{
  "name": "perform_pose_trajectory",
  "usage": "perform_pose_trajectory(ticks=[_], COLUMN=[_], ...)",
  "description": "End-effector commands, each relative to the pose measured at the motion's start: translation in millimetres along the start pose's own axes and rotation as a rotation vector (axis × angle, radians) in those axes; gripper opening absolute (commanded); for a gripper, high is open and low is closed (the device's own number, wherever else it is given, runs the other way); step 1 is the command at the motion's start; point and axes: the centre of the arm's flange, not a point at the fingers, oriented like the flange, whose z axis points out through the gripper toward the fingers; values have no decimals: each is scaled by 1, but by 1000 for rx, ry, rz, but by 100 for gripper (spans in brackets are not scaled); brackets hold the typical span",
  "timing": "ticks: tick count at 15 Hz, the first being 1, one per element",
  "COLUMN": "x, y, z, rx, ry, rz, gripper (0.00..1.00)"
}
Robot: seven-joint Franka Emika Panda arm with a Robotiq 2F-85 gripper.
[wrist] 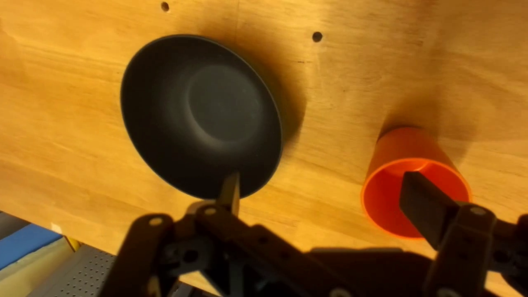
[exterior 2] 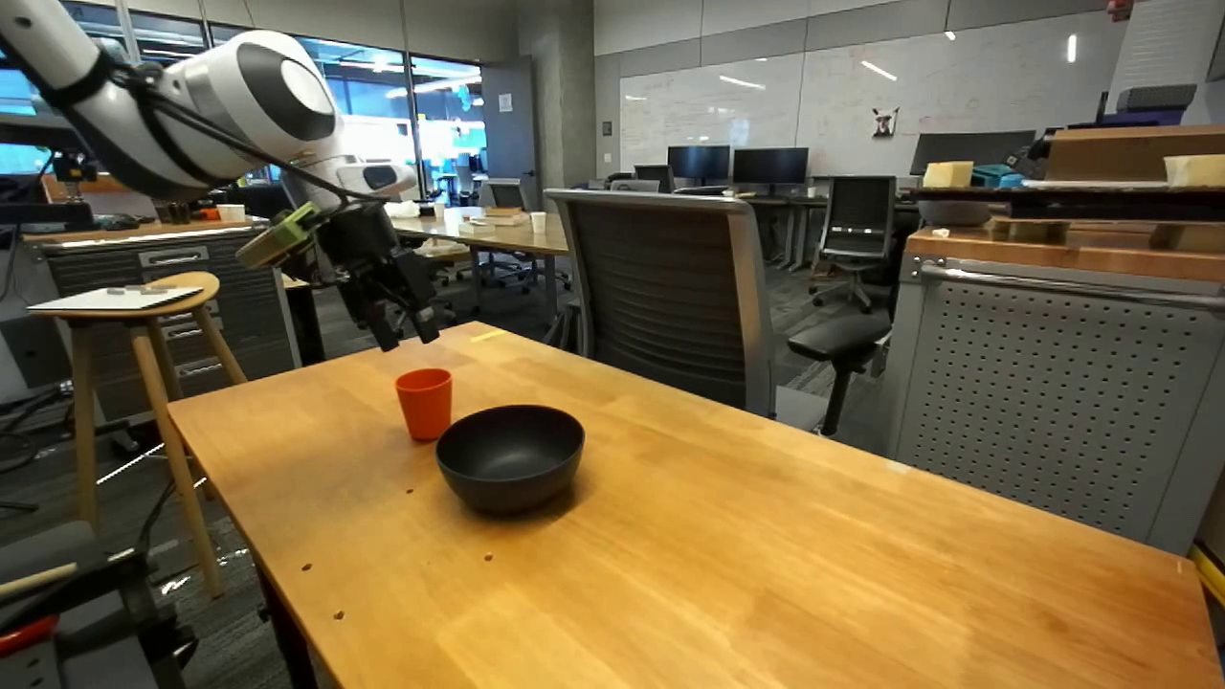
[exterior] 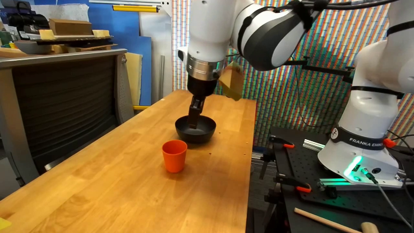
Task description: Take the orange cup from the table and place it in the black bowl
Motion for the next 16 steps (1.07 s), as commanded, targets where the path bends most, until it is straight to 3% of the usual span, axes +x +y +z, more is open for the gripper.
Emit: perform_pose_trajectory(ticks=[1,6,7,9,16], x=[69,93,95,99,94], y=[-42,-72,-75,-79,-79], z=[21,75,86,103,103], rx=[-46,-73,-79,-81,-55], ry=[-69,-160,-162,-155,-184], rz=[-21,-60,-68,-89,-155], gripper=[100,100,75,66,9])
